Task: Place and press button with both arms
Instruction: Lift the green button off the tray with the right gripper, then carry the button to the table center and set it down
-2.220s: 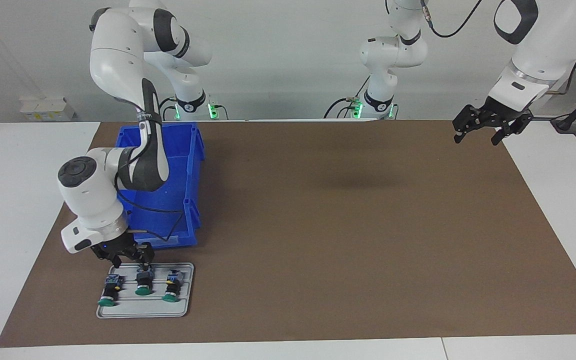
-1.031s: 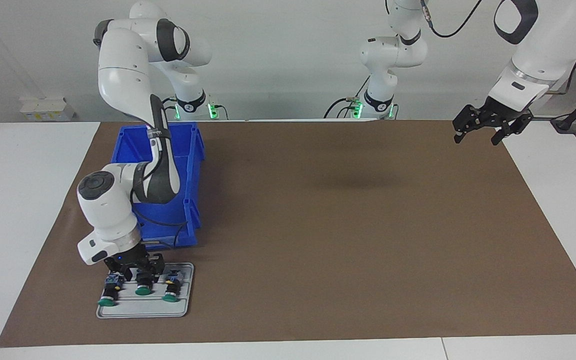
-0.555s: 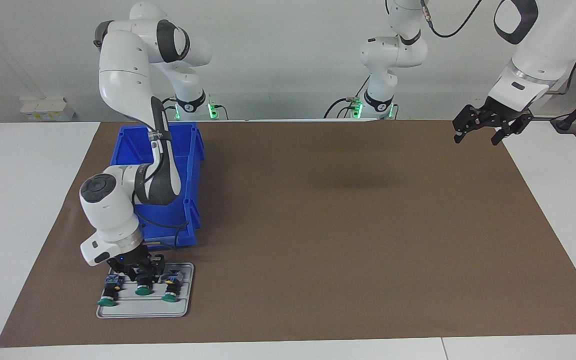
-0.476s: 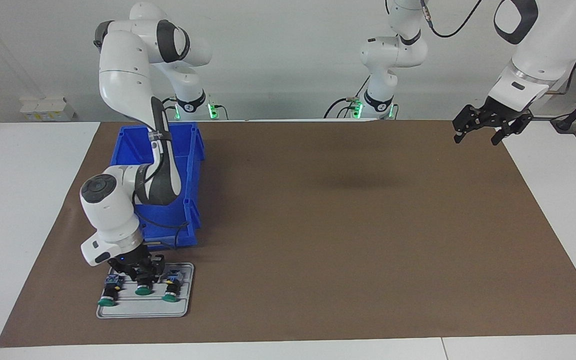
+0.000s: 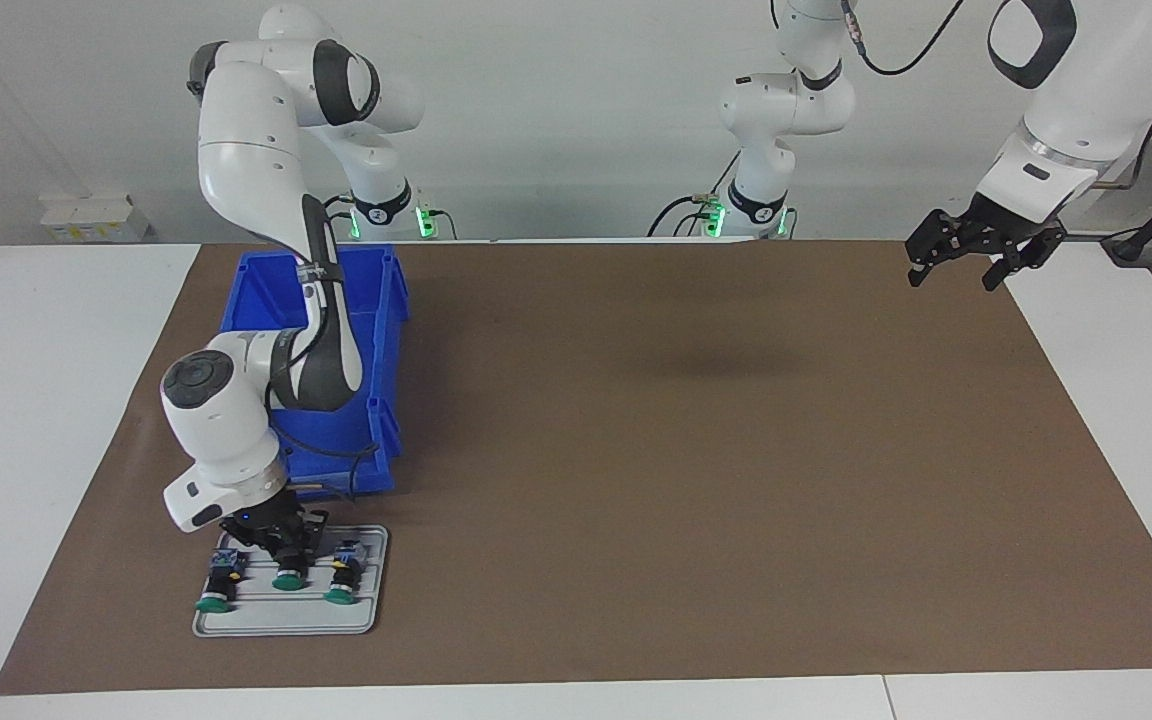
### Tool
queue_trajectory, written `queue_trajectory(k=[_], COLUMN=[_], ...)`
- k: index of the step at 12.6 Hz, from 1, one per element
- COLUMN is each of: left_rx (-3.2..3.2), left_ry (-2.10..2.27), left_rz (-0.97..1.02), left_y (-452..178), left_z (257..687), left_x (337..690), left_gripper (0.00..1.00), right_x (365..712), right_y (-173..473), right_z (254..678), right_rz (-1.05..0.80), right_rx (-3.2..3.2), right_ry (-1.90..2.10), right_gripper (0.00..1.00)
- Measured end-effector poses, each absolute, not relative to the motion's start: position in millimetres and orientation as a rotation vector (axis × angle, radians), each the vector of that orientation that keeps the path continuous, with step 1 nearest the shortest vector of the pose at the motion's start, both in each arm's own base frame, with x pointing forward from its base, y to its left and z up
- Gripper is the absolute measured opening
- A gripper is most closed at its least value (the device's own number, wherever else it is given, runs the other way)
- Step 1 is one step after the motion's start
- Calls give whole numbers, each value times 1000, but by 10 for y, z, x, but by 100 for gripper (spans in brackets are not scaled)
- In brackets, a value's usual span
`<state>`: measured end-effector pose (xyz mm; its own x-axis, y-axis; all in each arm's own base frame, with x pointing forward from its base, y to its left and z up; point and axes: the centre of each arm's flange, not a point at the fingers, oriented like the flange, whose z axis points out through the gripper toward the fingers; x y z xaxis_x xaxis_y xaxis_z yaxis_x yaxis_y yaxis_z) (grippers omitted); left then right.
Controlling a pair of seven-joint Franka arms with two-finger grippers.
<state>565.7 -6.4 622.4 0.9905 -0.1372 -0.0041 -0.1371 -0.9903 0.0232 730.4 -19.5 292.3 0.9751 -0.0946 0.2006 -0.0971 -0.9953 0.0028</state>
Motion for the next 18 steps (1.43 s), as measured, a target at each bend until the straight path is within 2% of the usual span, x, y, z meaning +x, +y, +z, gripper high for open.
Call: queue_trajectory(k=[2,6,8,10,13,16,18], left_rx=[3111,3111,3111,3111,3111,3111,3111], left_ry=[-214,-214,-214,-214,-214,-214,-214], left_rz=[-9,-9,-9,-9,-9,-9,-9], left_y=[-64,-64,-64,-64,-64,-64,-64], left_z=[6224,6224,6224,6224,6224,6224,6224], left_x=[5657,5657,5657,5657,5657,5657,5657], left_gripper=[100,100,100,100,100,100,100], right_x=[7347,7421,7344,7212,6946,6768,6606], right_y=[-194,-117,308,1035,2160,2834,3290], right_z=[3102,3864,4266,4608,4705,4727,4586], right_rz=[249,155,83,68,93,156,157], right_rx=[3114,3118,3105,3049,2943,2841,2739], right_ry=[-152,-255,-423,-655,-1032,-1404,-1607], right_gripper=[41,41,41,41,41,41,41])
